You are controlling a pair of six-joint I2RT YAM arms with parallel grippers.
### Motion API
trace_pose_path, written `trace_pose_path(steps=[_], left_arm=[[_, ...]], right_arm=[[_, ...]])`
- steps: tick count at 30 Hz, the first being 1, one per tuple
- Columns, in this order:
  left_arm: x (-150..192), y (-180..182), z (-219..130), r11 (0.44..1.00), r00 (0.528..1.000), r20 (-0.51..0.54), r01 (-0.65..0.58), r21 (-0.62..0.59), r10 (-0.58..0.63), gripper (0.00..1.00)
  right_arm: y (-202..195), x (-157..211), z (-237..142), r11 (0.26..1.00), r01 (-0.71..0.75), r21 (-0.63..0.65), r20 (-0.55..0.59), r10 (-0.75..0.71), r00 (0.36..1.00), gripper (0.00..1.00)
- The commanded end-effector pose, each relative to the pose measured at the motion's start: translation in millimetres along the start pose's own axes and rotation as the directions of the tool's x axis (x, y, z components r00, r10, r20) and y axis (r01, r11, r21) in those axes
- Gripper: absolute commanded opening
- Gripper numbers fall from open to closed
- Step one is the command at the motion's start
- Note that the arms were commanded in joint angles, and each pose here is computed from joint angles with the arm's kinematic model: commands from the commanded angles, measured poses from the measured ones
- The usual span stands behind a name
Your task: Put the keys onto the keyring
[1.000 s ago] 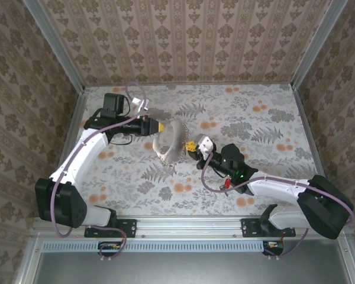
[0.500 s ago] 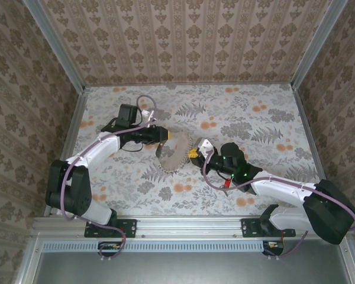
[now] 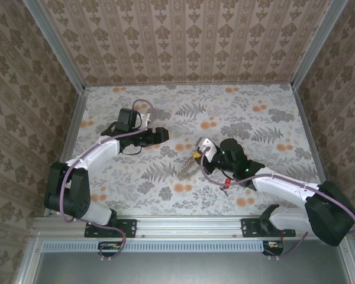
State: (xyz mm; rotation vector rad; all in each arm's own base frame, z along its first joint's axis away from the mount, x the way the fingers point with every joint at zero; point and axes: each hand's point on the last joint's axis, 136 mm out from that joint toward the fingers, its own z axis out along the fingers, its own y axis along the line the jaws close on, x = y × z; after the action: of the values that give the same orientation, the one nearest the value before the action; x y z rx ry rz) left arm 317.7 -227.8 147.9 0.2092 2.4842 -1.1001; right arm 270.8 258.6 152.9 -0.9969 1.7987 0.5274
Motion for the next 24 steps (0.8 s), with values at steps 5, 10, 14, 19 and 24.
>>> trace_pose_path(steps=[5,10,14,19,24], left_arm=[[-21,-2,-29,0.984,0.973,0.169,-0.140,-0.112,0.158,1.00],[-35,-7,-59,0.958,0.911,0.316,-0.213,-0.191,0.266,1.00],[-44,-1,-90,0.944,0.847,0.445,-0.178,-0.277,0.290,1.00],[-40,25,-136,0.901,0.815,0.522,-0.001,-0.434,0.253,1.00],[-36,1,-153,0.910,0.691,0.616,-0.151,-0.387,0.377,1.00]], right_arm=[[9,4,2,0.993,0.068,-0.095,-0.067,-0.075,0.995,0.00],[11,3,6,0.990,0.087,-0.110,-0.032,-0.091,0.995,0.00],[18,1,7,0.981,0.124,-0.150,-0.007,-0.127,0.992,0.00],[28,-3,5,0.961,0.189,-0.204,0.026,-0.187,0.982,0.00],[41,-7,1,0.937,0.201,-0.286,0.052,-0.194,0.980,0.00]])
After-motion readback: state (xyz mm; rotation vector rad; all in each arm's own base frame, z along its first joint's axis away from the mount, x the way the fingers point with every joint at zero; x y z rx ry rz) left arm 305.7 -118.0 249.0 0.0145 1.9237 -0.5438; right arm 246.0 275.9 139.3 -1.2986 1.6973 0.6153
